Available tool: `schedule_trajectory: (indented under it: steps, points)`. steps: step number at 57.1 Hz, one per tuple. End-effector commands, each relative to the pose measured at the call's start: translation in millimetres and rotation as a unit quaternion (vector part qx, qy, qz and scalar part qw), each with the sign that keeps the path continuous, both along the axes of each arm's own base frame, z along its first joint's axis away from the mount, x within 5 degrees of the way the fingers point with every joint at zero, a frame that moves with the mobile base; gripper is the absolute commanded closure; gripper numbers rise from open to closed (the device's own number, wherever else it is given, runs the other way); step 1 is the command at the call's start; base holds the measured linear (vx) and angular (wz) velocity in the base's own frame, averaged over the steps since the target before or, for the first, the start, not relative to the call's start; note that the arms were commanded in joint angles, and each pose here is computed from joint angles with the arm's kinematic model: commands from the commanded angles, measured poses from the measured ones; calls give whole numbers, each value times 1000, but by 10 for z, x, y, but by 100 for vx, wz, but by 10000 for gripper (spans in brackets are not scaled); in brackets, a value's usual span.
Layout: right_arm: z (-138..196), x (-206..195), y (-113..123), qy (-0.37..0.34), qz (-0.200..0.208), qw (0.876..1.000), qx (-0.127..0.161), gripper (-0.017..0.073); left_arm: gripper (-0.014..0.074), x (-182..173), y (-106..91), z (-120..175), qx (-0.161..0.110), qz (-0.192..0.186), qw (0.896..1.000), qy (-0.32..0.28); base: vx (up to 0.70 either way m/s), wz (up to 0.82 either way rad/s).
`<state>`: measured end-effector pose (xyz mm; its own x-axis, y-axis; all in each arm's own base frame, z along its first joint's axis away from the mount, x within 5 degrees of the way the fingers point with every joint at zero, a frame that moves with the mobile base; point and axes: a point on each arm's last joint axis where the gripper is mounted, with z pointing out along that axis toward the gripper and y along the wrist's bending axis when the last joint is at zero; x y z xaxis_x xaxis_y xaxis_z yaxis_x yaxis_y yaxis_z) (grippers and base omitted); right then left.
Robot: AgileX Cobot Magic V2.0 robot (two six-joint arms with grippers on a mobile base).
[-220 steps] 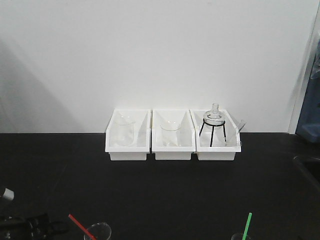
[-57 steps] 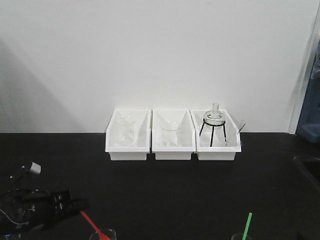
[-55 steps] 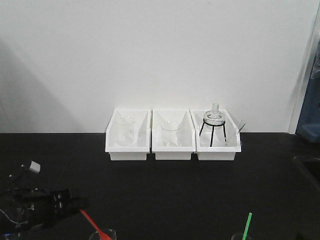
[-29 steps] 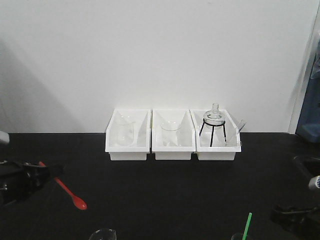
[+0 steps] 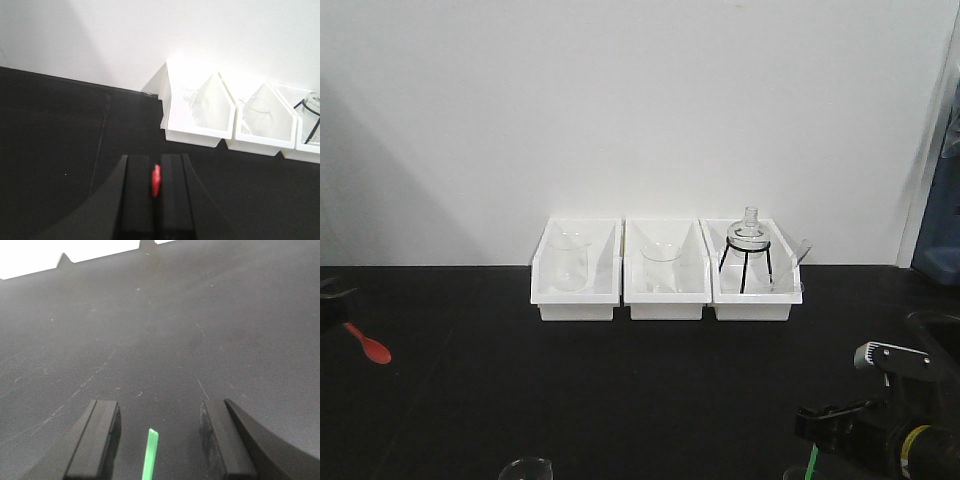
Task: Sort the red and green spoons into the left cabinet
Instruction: 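Grasp the green spoon in the other beaker with the right gripper and lift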
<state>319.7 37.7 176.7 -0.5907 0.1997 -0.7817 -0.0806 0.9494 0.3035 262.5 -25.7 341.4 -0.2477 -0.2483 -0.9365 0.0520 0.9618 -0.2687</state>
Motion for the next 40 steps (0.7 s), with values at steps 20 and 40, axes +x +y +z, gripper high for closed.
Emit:
schedule_trajectory:
  steps: [20,40]
  points:
    - [47,136,80,-49,15,997,63,130,594,-48,-13,174,-28,-1,999,-27,0,0]
    - [-61,163,97,-51,35,997,47,174,594,-48,-13,174,-28,-1,999,-27,0,0]
